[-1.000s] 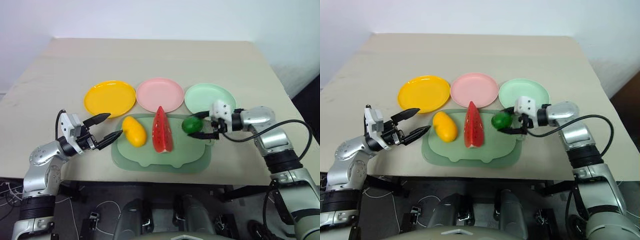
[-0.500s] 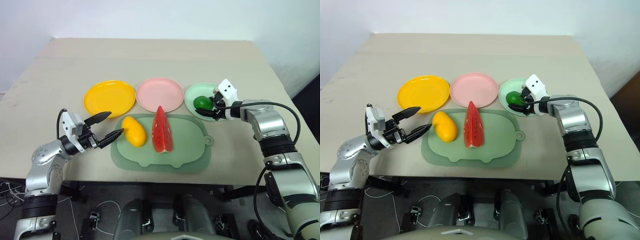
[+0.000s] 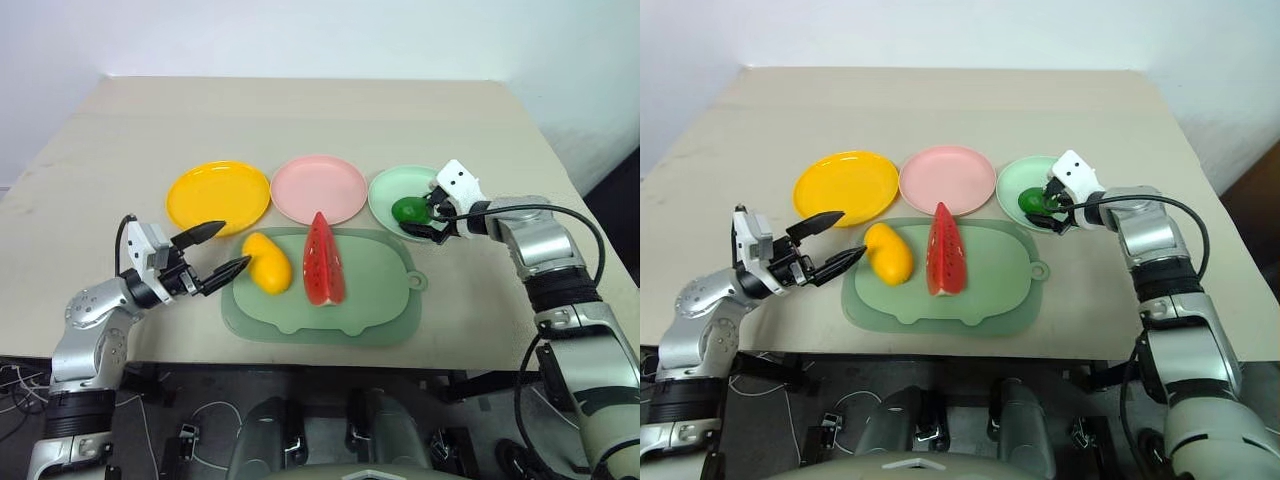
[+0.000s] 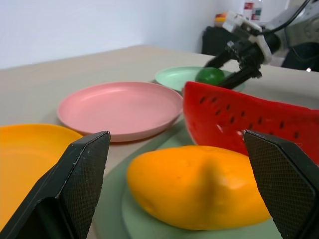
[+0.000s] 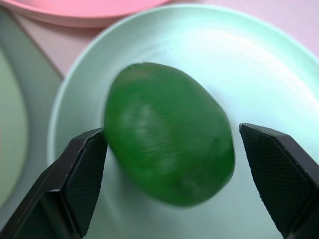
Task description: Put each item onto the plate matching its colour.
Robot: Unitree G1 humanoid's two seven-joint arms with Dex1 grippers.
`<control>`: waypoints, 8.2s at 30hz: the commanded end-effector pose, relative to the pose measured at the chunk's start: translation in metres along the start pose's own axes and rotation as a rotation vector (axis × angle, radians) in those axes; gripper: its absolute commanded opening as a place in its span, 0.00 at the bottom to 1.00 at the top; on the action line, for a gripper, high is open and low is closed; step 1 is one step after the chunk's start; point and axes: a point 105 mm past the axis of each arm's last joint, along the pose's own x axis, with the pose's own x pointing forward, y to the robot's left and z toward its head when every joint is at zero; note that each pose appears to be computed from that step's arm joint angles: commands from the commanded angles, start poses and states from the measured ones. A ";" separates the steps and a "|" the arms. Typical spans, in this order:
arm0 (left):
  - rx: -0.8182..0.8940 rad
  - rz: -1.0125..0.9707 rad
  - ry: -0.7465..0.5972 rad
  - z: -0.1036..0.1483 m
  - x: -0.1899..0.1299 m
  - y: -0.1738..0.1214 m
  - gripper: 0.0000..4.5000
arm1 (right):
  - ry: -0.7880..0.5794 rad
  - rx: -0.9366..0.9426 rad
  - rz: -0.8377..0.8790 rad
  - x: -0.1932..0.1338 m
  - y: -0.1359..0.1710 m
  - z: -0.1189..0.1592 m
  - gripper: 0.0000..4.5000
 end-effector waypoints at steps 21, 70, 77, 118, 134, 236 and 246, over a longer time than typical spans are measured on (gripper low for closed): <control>0.028 -0.019 -0.023 0.004 0.007 0.007 1.00 | 0.058 0.392 0.419 -0.038 0.116 0.086 0.98; 0.045 -0.025 -0.031 0.003 0.019 0.013 1.00 | 0.315 0.291 0.234 0.016 0.144 0.083 0.49; 0.056 -0.027 -0.036 0.006 0.018 0.012 1.00 | 0.000 0.299 0.290 -0.005 0.123 0.140 0.44; 0.112 0.030 -0.022 0.011 0.011 0.011 1.00 | -0.122 0.252 0.057 0.102 0.079 0.179 1.00; 0.092 0.010 -0.008 0.015 0.011 0.010 1.00 | -0.367 0.189 0.177 -0.008 0.084 0.172 1.00; 0.000 0.267 0.128 0.061 0.024 0.106 0.67 | -0.562 0.118 0.305 -0.046 0.132 0.076 1.00; 0.043 0.575 0.181 0.039 0.035 0.139 0.67 | -0.535 0.084 0.332 -0.037 0.147 0.074 1.00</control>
